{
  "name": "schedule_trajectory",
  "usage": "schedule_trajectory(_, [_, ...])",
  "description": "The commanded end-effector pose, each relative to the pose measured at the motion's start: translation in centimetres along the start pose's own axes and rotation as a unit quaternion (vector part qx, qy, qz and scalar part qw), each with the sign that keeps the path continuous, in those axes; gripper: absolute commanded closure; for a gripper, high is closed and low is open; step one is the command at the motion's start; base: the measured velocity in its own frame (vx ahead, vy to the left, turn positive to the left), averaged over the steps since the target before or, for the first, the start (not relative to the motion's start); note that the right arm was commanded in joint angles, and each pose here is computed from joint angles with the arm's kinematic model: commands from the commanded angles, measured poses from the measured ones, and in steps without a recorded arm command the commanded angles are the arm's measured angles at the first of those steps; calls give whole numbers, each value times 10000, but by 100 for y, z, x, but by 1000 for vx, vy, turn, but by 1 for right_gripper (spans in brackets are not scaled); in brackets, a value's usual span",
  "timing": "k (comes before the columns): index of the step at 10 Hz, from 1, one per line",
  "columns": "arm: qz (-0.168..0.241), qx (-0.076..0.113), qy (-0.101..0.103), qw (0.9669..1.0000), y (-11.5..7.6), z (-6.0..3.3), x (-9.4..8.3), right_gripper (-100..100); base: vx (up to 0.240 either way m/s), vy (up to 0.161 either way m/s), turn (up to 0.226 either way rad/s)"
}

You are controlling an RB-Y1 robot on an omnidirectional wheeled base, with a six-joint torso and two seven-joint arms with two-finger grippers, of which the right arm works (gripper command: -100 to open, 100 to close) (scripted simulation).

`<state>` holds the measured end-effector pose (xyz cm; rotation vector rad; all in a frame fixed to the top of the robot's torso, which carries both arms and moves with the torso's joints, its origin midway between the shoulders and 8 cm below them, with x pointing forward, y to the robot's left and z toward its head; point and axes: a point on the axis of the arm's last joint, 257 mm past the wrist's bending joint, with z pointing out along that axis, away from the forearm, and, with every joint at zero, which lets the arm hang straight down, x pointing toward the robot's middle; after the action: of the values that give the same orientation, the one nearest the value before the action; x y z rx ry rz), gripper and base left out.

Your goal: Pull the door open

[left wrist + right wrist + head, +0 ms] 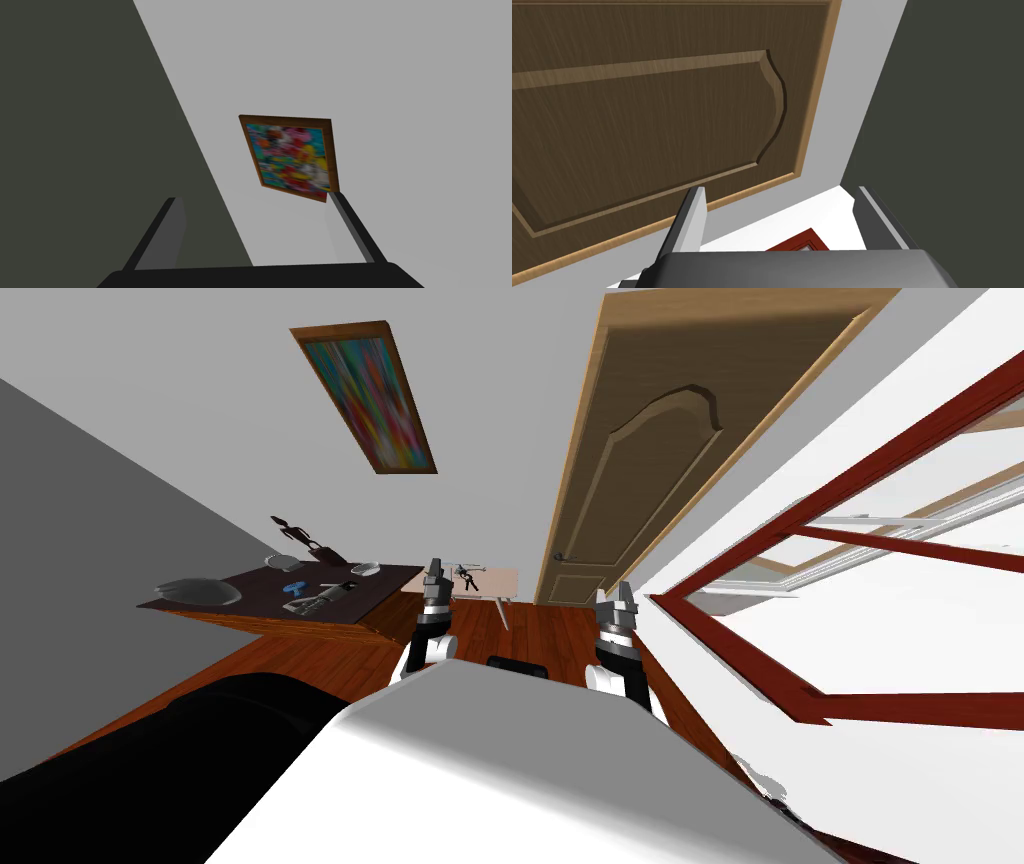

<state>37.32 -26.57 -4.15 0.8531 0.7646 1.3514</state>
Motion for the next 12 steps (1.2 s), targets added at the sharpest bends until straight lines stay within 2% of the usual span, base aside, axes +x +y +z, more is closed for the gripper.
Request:
schedule_trajectory(1, [-16, 79, 30, 10000, -106, -14, -8, -100, 51, -2, 47])
schedule_trajectory(12, [-140, 678, 161, 9975, -895, -163, -144, -100, 102, -19, 49])
